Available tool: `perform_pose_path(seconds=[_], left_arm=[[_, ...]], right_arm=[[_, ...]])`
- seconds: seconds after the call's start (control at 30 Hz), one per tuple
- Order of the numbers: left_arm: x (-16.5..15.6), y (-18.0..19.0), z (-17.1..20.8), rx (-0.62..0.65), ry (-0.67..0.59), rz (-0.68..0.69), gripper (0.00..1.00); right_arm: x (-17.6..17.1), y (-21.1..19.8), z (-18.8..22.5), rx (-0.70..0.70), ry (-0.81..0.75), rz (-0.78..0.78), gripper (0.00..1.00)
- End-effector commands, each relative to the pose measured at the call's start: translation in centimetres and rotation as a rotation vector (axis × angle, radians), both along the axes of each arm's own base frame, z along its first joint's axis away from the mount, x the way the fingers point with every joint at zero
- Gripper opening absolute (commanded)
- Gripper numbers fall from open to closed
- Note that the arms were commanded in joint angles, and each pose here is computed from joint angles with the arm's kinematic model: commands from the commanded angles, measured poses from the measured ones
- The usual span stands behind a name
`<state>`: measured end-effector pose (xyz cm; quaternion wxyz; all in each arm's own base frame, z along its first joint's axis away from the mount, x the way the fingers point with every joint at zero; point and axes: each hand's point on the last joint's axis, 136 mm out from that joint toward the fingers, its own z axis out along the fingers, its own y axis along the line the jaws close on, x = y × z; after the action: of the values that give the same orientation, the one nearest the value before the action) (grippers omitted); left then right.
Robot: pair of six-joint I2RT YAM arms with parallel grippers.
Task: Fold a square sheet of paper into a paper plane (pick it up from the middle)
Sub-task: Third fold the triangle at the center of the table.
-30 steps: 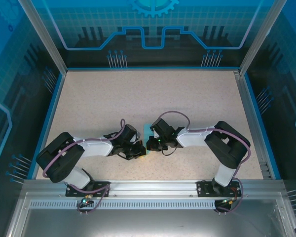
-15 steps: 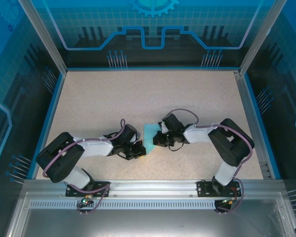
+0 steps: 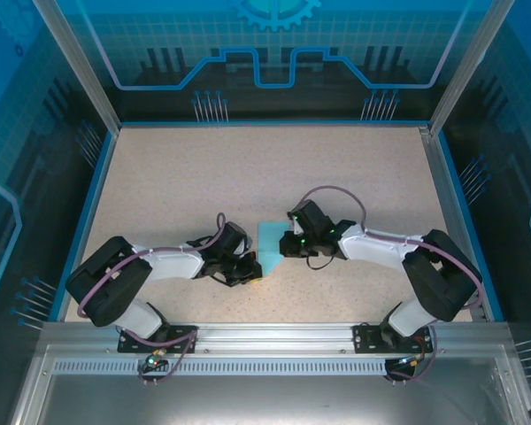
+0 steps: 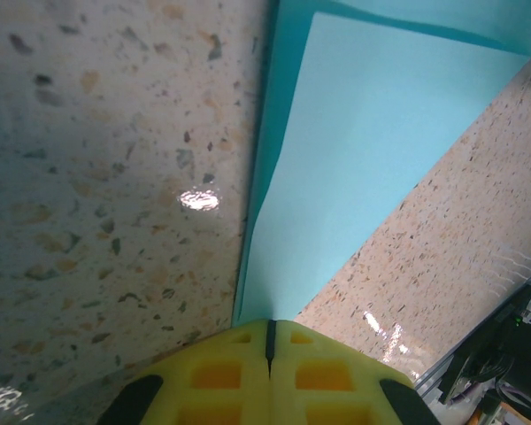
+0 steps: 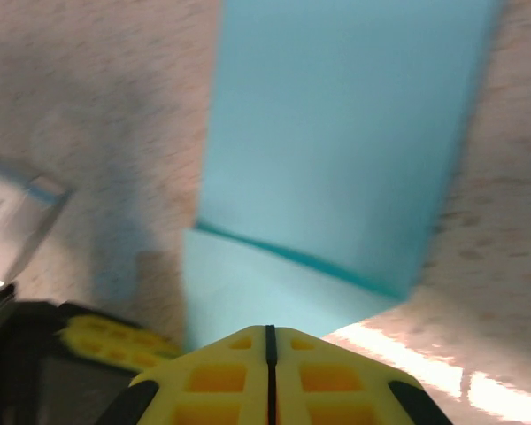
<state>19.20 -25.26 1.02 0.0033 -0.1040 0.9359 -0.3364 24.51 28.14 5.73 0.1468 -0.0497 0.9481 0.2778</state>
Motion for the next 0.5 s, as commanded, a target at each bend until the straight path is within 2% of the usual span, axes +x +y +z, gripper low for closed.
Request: perform_pose_path(seconds=[0.0,0.23,0.47], left_arm=[[-4.3,4.4,-4.3,0.223,0.178,0.005,0.00],[-4.2,4.3,-4.1,0.219,0.171,0.000,0.00],[-4.5,4.4,-3.8,0.211,0.166,-0.013,0.00]], right_arm=[[-0.9,1.1,-0.7,-0.003,0.031,0.000,0.09],[-2.5,4.9,-3.1,0.057,0.127,0.087,0.08],[-2.6,3.6,-5.7,-0.027,0.200,0.031,0.07]])
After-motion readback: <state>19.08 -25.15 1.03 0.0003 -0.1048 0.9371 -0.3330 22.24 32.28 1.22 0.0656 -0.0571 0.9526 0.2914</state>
